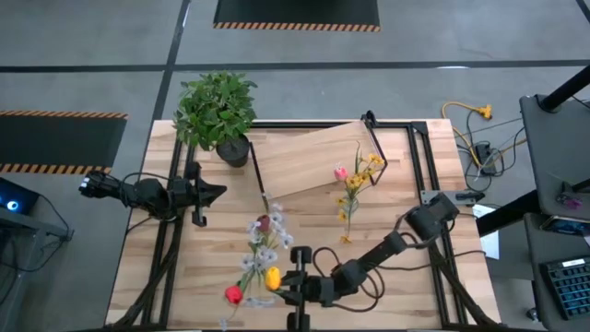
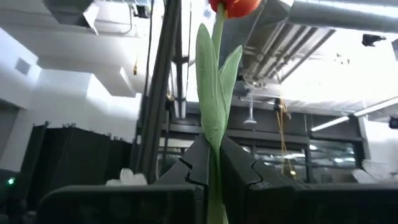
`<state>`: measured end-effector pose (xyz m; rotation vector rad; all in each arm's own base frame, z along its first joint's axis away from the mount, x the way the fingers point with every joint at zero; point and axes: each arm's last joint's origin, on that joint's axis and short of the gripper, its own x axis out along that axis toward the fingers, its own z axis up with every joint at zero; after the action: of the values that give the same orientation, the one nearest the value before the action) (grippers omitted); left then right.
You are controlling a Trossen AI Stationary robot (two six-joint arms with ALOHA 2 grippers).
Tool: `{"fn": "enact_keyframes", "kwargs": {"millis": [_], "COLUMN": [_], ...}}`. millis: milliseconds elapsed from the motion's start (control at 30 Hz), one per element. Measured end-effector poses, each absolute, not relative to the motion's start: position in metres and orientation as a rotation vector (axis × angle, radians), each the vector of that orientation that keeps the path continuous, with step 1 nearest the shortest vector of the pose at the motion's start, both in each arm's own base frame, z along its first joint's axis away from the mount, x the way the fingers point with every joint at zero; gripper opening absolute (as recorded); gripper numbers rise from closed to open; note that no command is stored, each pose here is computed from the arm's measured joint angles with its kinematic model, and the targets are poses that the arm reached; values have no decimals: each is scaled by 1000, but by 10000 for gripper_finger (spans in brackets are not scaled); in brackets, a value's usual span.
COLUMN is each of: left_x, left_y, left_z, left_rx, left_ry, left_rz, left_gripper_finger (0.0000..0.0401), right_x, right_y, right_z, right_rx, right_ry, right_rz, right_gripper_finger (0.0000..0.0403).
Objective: Pick and place flowers into a vace then onto a shelf
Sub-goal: Put the yellow and red flower into the bottom transparent vase
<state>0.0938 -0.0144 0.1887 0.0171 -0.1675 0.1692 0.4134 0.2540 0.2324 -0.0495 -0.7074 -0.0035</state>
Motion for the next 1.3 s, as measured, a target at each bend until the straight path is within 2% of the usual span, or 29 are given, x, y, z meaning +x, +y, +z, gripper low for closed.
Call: {"fn": "enact_keyframes", "kwargs": {"millis": [567, 1300], "left_x": [95, 95], "left_y": [-15, -15], "left_z": [183, 183], "left_rx": [23, 23], "left_ry": [-153, -152], "left_rz": [168, 168], "left_gripper_finger": [0, 0], "right_x": [441, 458], "right_y": [218, 191], "right_z": [237, 236], "right_rx": [-108, -62], "right_ry": [-787, -791], "right_rz": [35, 230], "right_gripper_finger": [13, 13]}}
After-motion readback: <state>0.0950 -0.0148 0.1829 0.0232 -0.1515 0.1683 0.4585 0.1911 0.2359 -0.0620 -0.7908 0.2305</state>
